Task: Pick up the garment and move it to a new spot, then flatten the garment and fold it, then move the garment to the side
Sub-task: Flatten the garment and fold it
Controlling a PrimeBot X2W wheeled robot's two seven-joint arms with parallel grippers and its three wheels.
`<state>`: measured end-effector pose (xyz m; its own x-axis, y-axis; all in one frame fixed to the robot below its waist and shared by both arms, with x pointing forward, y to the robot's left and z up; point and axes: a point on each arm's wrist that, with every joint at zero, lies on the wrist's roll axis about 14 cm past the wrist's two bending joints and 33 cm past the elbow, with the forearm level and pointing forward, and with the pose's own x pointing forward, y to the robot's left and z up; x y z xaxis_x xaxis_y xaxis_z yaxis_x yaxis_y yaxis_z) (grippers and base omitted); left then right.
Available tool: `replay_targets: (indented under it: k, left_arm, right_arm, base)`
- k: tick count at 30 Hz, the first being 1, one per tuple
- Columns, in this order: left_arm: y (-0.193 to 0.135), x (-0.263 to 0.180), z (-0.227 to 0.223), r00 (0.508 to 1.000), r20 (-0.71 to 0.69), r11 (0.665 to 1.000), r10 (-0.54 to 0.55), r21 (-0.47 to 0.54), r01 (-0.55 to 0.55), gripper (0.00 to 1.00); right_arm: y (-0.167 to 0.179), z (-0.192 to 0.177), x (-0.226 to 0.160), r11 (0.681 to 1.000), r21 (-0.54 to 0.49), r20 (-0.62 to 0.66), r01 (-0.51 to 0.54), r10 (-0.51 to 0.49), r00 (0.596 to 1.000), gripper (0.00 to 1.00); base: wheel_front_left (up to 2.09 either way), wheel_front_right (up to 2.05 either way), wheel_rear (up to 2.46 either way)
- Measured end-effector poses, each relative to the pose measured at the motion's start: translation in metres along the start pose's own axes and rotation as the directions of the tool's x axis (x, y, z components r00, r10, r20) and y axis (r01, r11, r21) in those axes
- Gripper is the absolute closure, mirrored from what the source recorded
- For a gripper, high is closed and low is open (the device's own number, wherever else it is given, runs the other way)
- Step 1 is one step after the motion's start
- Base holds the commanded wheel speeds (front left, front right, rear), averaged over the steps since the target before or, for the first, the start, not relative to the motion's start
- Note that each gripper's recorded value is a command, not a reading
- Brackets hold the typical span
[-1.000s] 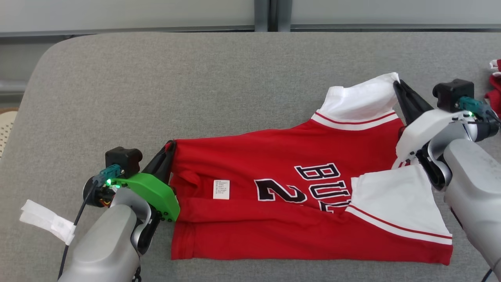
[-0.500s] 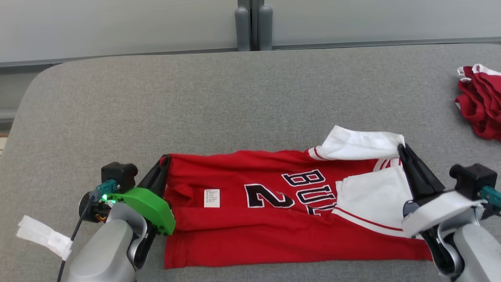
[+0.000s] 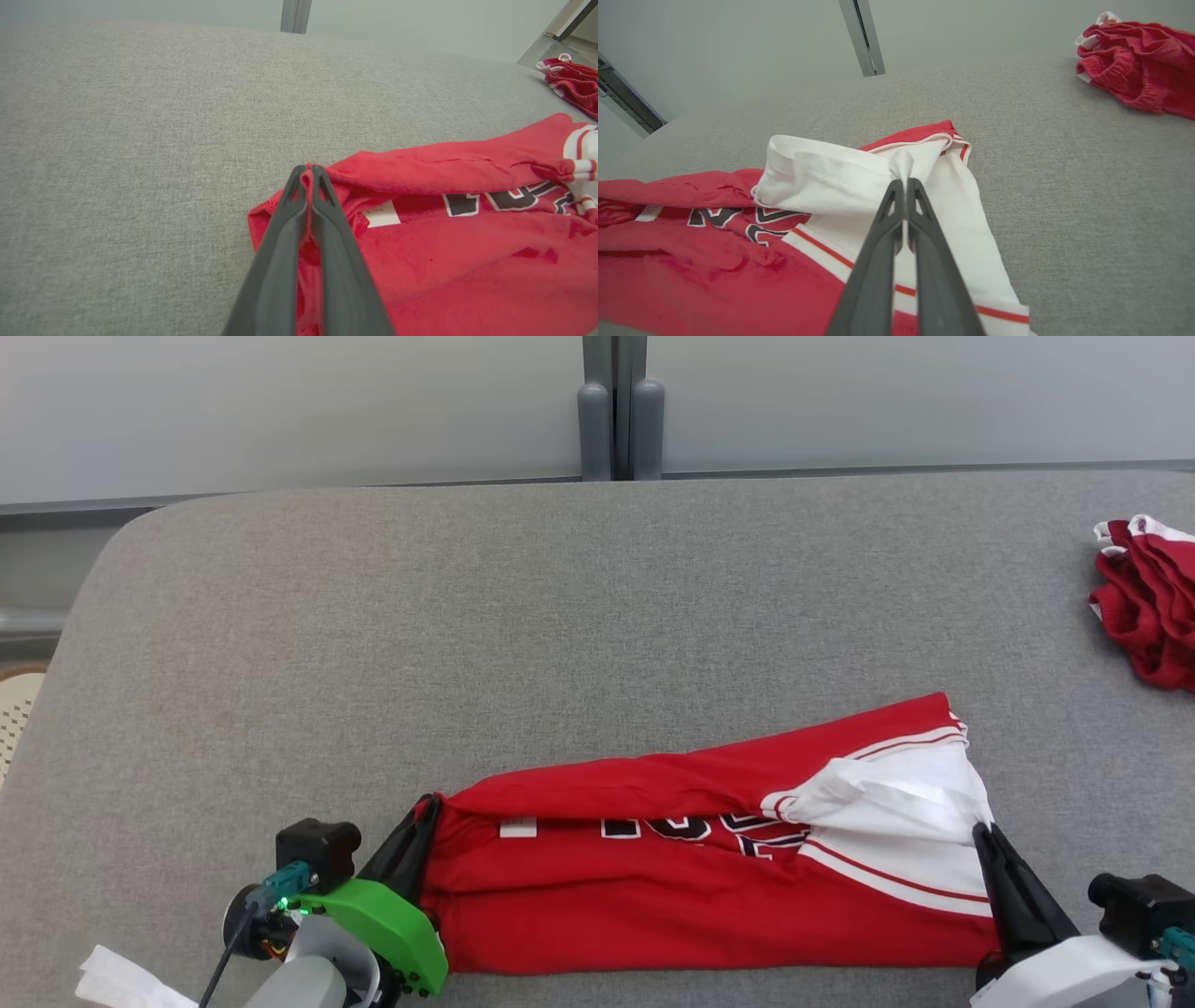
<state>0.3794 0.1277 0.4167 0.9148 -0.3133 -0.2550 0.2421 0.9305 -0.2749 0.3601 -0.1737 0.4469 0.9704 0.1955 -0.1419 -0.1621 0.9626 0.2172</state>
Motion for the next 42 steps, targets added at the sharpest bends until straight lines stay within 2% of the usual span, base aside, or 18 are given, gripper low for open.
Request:
replay_targets:
  k: [4, 5, 6, 7, 8, 11, 14, 17, 22, 27, 36, 42]
  left_arm:
    - [-0.001, -0.008, -0.006, 1.000, -0.006, 1.000, 0.010, -0.012, -0.010, 1.00]
    - [-0.001, -0.010, -0.007, 1.000, -0.007, 1.000, 0.015, -0.020, -0.015, 0.97]
    - [-0.001, -0.012, -0.007, 1.000, -0.005, 1.000, 0.021, -0.022, -0.021, 0.37]
    - [-0.001, -0.013, -0.006, 1.000, 0.000, 0.999, 0.024, -0.022, -0.024, 0.00]
    - [0.000, -0.014, -0.004, 1.000, 0.009, 0.999, 0.029, -0.025, -0.028, 0.00]
    - [0.001, -0.018, 0.005, 0.998, 0.046, 0.998, 0.046, -0.035, -0.045, 0.00]
    - [0.004, -0.024, 0.017, 0.993, 0.094, 0.997, 0.070, -0.037, -0.067, 0.00]
    - [0.008, -0.032, 0.034, 0.982, 0.159, 0.995, 0.099, -0.044, -0.093, 0.00]
    - [0.018, -0.042, 0.059, 0.955, 0.253, 0.988, 0.152, -0.046, -0.145, 0.00]
    - [0.030, -0.052, 0.071, 0.928, 0.309, 0.978, 0.209, -0.056, -0.202, 0.00]
    - [0.052, -0.066, 0.064, 0.904, 0.312, 0.956, 0.293, -0.066, -0.287, 0.00]
    - [0.059, -0.070, 0.063, 0.893, 0.317, 0.947, 0.319, -0.079, -0.310, 0.00]
  right_arm:
    - [-0.001, -0.010, -0.007, 1.000, 0.012, -0.030, 0.023, -0.023, 0.999, 1.00]
    - [-0.002, -0.012, -0.009, 1.000, 0.013, -0.036, 0.028, -0.027, 0.999, 1.00]
    - [-0.003, -0.012, -0.010, 0.999, 0.013, -0.038, 0.030, -0.030, 0.999, 0.60]
    - [-0.003, -0.013, -0.011, 0.999, 0.012, -0.038, 0.032, -0.031, 0.999, 0.20]
    - [-0.003, -0.012, -0.012, 0.999, 0.012, -0.036, 0.033, -0.033, 0.999, 0.00]
    - [-0.003, -0.005, -0.014, 0.999, 0.010, -0.009, 0.032, -0.032, 0.999, 0.00]
    - [-0.002, 0.008, -0.013, 0.998, 0.055, 0.044, 0.036, -0.038, 0.998, 0.00]
    - [-0.007, 0.025, -0.008, 1.000, 0.002, 0.070, 0.029, -0.029, 0.997, 0.00]
    - [-0.010, 0.029, 0.014, 0.996, -0.089, 0.024, 0.021, -0.019, 1.000, 0.00]
    - [-0.016, 0.004, 0.032, 0.987, -0.160, -0.094, 0.016, -0.032, 0.995, 0.00]
    - [-0.030, -0.053, 0.040, 0.985, -0.168, -0.286, 0.034, -0.082, 0.955, 0.00]
    - [-0.038, -0.068, 0.042, 0.986, -0.157, -0.339, 0.059, -0.110, 0.934, 0.00]
  base:
    - [0.00, 0.00, 0.00]
    - [0.00, 0.00, 0.00]
    - [0.00, 0.00, 0.00]
    - [0.00, 0.00, 0.00]
    - [0.00, 0.00, 0.00]
    - [0.00, 0.00, 0.00]
    - [0.00, 0.00, 0.00]
    - [0.00, 0.00, 0.00]
    - [0.00, 0.00, 0.00]
    - [0.00, 0.00, 0.00]
    - [0.00, 0.00, 0.00]
    - [0.00, 0.00, 0.00]
